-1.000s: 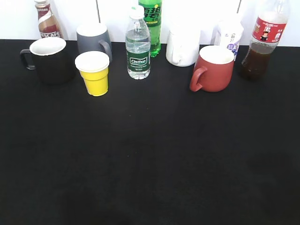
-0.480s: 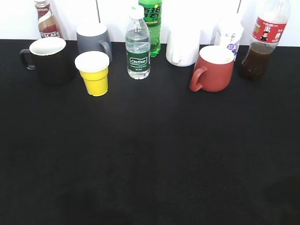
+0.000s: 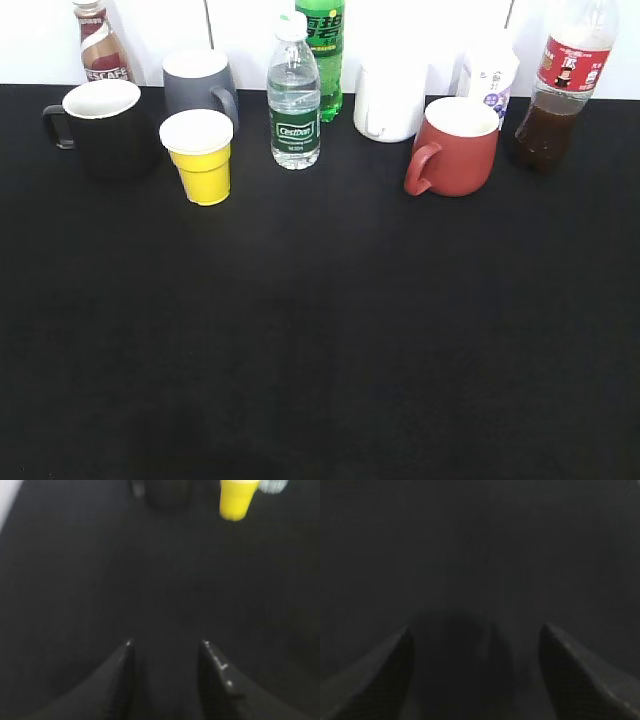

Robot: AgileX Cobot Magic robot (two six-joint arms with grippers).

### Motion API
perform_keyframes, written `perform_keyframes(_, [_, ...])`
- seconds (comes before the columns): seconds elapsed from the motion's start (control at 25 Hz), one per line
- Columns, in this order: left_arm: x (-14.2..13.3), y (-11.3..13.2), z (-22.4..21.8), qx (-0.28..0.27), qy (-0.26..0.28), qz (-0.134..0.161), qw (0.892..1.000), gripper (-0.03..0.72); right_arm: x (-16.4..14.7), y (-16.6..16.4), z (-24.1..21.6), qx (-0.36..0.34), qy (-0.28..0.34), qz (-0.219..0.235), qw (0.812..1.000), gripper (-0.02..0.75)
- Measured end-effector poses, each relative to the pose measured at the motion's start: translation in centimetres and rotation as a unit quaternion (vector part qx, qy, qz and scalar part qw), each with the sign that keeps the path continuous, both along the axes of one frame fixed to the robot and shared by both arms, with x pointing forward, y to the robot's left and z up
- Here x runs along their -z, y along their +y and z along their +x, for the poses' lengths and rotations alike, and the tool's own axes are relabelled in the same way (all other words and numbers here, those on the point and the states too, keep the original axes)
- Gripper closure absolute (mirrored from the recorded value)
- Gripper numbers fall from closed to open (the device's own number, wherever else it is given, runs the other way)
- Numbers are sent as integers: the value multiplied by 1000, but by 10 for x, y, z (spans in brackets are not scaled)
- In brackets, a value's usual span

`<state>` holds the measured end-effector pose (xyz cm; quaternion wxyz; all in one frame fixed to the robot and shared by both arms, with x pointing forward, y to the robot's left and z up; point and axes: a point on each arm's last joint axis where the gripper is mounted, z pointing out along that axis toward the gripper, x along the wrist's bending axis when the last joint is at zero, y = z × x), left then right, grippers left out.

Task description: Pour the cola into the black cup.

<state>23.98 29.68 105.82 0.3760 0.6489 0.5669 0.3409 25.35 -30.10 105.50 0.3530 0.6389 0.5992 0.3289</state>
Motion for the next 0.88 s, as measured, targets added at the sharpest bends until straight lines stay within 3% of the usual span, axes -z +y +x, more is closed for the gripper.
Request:
perform_keyframes(0.12, [0,1,-10,0,-29,-2,1000,451,-1,1,-19,0,-59,-3,998,154])
perform_keyframes(0.88, [1,1,-10,0,-29,-1,1000,459,0,2,-21,-2,-64,0,998,154])
